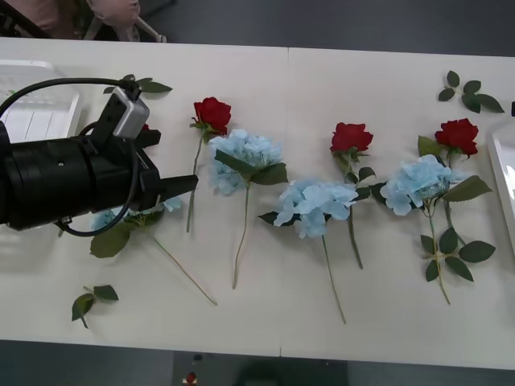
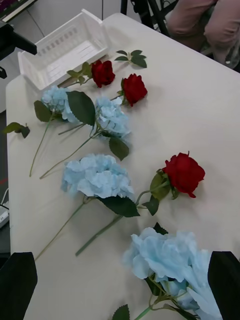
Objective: Put the red flowers into the right box and the blue flowers into the left box
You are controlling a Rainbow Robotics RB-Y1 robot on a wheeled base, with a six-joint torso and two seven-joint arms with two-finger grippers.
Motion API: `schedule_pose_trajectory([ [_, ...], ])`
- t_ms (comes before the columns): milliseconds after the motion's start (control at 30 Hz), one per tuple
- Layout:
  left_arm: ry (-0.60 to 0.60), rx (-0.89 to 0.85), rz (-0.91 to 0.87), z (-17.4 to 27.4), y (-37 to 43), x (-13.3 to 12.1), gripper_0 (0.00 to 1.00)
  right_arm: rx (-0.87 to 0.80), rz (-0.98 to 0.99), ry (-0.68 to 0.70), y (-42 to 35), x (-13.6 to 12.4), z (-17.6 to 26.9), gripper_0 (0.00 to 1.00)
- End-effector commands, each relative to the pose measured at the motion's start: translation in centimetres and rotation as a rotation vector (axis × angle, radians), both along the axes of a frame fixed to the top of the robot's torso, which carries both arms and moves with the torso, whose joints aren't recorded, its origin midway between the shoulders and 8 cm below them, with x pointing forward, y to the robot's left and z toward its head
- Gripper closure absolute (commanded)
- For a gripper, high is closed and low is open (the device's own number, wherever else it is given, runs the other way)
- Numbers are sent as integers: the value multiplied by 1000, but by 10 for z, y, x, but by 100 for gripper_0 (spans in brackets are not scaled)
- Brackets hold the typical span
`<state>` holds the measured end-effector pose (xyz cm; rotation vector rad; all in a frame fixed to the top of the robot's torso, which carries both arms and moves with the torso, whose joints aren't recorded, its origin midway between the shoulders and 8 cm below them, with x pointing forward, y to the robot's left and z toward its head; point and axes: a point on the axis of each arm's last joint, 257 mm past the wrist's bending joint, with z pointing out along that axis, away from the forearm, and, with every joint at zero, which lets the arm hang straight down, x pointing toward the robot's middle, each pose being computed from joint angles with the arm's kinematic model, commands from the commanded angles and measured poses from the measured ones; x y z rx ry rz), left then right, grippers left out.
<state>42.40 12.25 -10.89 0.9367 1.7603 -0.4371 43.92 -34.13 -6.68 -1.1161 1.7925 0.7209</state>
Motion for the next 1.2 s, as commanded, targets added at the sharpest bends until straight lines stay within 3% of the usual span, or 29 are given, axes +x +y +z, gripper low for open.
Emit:
schedule_pose_trajectory([
  [33,-75,23,-37,19,-8,1,0,-79,-13,-24,-11,1,6,0],
  [200,-35,6,-25,3,-8,0,0,-139,-60,-20,-23,8,-1,0],
  [333,-97,-12,12,22,7,11,0,-161,-176,74,-37,18,-13,0],
  [533,-99,30,112,30,58,39,0,-147,-385,237,-55,36,-32,0],
  [900,27,52,337,2,163,88,0,-63,-885,587,-87,65,-85,0],
  [1200,176,84,398,-17,210,104,0,21,-1176,683,-111,80,-107,0],
])
